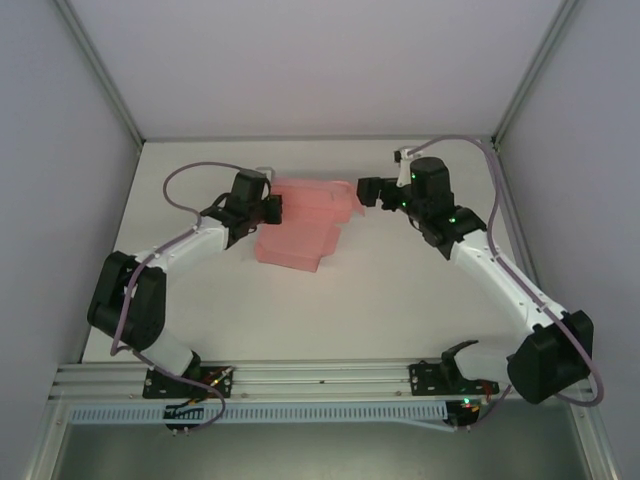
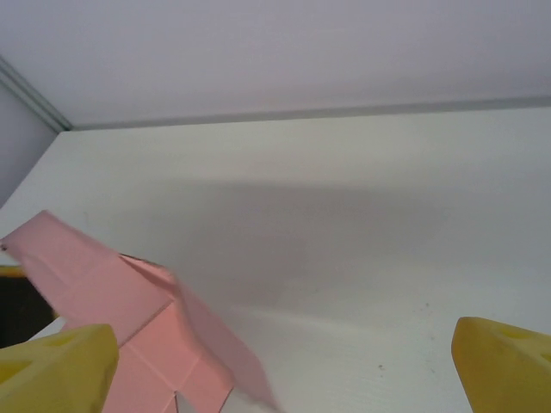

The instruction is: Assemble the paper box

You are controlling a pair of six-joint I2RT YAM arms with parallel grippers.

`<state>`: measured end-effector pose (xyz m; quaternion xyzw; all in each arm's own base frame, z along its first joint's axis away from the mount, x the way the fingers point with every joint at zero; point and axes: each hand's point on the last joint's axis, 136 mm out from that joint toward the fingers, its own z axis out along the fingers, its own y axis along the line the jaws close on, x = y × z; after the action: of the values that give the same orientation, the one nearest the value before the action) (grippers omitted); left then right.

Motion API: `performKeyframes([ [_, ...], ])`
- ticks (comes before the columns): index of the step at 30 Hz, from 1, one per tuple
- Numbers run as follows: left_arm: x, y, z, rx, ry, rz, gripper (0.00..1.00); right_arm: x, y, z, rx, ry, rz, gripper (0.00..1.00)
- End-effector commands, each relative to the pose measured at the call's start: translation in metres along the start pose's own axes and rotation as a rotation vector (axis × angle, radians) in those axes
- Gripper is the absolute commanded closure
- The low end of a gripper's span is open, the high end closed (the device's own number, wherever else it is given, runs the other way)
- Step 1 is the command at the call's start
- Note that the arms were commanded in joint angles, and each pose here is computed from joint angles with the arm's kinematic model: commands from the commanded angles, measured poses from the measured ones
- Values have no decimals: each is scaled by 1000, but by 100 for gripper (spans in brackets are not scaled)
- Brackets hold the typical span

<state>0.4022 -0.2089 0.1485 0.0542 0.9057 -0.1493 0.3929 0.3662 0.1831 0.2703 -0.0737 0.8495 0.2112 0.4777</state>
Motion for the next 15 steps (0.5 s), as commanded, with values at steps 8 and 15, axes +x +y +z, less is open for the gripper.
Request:
performKeyframes([
  [8,-12,-7,-8,25,-37,38,100,31,1,44,21,157,-78,0],
  [15,-11,-15,-6,58,-32,59,100,36,14,59,-37,191,-100,0],
])
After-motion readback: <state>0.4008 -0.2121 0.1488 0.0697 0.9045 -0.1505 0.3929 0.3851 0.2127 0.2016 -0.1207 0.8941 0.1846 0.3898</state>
